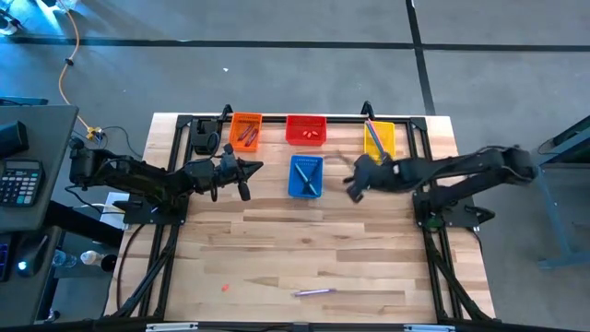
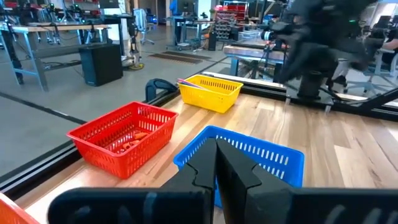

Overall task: Sort crayons/erasers/pens/pencils in bins
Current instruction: Put the green pencil into the yellow bin

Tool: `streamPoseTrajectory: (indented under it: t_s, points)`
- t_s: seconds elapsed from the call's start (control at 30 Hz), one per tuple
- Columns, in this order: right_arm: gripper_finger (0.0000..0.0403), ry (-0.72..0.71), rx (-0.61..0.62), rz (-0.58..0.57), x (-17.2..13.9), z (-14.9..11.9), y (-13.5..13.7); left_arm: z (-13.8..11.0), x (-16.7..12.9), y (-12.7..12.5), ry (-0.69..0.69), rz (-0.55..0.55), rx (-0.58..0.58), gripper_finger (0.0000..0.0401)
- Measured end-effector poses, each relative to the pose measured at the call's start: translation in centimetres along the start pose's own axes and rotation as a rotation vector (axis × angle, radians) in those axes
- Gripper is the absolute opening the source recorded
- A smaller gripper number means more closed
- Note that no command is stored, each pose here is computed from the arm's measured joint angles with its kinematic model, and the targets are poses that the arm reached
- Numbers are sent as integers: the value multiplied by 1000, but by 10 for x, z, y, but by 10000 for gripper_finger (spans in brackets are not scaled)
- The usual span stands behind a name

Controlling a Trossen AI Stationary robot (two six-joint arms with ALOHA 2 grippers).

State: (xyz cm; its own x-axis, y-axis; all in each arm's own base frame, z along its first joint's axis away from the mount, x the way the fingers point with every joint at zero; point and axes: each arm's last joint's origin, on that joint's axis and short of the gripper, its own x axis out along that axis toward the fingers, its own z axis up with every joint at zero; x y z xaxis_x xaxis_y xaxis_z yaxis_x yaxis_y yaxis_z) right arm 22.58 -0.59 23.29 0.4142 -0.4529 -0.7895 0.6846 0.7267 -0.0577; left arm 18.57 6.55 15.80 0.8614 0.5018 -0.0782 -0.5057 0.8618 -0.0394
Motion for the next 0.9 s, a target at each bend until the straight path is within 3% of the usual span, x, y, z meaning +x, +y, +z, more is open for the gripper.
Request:
streamPoseTrajectory:
  t_s: [0.23, 0.53, 0.9]
  points:
    - [4, -32, 133, -122, 28, 0, -66, 1, 0, 0, -8, 0, 13, 0]
    - [6, -41, 172, -242, 49, 13, -134, 3, 0, 0, -33, 1, 9, 0]
    - [6, 54, 179, -259, 71, 11, -165, 3, 0, 0, -25, 1, 37, 0]
